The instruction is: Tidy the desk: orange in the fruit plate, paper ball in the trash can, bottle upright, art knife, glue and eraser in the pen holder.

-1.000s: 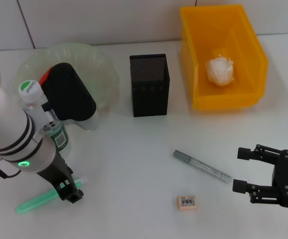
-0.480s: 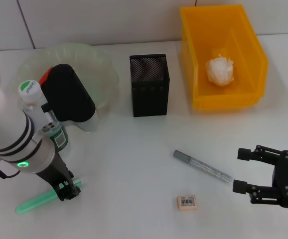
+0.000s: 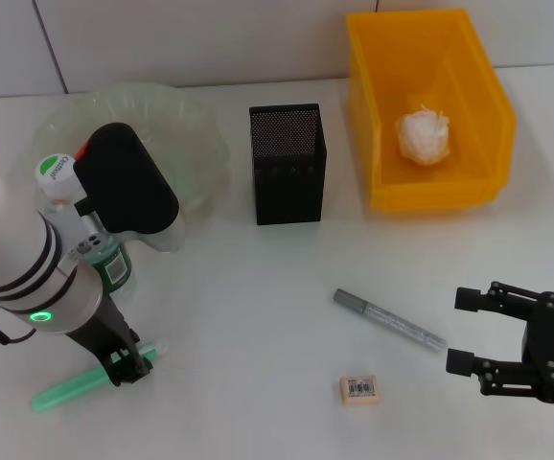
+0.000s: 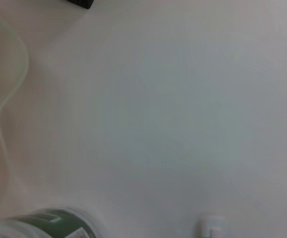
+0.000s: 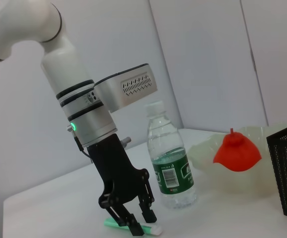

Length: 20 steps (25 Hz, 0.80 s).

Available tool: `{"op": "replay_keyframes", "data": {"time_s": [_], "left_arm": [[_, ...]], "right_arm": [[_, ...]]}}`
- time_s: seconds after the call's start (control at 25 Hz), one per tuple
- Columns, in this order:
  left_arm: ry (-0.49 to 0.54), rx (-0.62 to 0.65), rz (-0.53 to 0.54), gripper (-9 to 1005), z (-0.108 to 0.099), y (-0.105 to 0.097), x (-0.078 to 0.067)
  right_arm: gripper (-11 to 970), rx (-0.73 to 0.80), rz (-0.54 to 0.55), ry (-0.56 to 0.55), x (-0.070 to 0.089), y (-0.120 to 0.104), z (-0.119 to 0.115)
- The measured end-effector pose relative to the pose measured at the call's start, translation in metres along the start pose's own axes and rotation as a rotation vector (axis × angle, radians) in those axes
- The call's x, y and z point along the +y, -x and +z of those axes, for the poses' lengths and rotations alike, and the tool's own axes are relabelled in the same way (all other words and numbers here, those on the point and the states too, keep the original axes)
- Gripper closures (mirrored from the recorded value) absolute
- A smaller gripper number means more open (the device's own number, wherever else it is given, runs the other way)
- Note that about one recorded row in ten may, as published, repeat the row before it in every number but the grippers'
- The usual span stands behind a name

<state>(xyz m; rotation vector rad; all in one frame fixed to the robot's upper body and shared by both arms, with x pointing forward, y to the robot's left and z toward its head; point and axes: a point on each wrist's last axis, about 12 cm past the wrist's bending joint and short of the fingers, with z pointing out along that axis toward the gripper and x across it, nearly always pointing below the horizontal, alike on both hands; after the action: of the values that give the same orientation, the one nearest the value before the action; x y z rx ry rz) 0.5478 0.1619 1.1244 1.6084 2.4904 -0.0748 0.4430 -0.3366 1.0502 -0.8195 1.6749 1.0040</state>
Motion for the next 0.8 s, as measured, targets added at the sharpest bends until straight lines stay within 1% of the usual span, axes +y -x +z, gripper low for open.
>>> {"op": "replay_keyframes", "data": {"time_s": [0.16,0.4,0.56,0.8], "left_arm": [[0.006,-0.007,-0.005,684,0.000,0.000,0.002],[0.002,-0.009,-0.001,753,0.000,-0.001,0.003],[-0.018,-0.036,-0.035,799,-0.005,-0.002,0.008],[-0.051,-0.056,-0.049,803,-0.008,-0.004,0.011]], "right_arm": [[119,0.000,0.002,0.001,0.000,0.000,0.000],[119,-0.001,0.003,0.002,0.000,0.000,0.000],[119,-0.001,0.004,0.003,0.000,0.000,0.000],[119,-0.002,0.005,0.004,0.000,0.001,0.001]]}}
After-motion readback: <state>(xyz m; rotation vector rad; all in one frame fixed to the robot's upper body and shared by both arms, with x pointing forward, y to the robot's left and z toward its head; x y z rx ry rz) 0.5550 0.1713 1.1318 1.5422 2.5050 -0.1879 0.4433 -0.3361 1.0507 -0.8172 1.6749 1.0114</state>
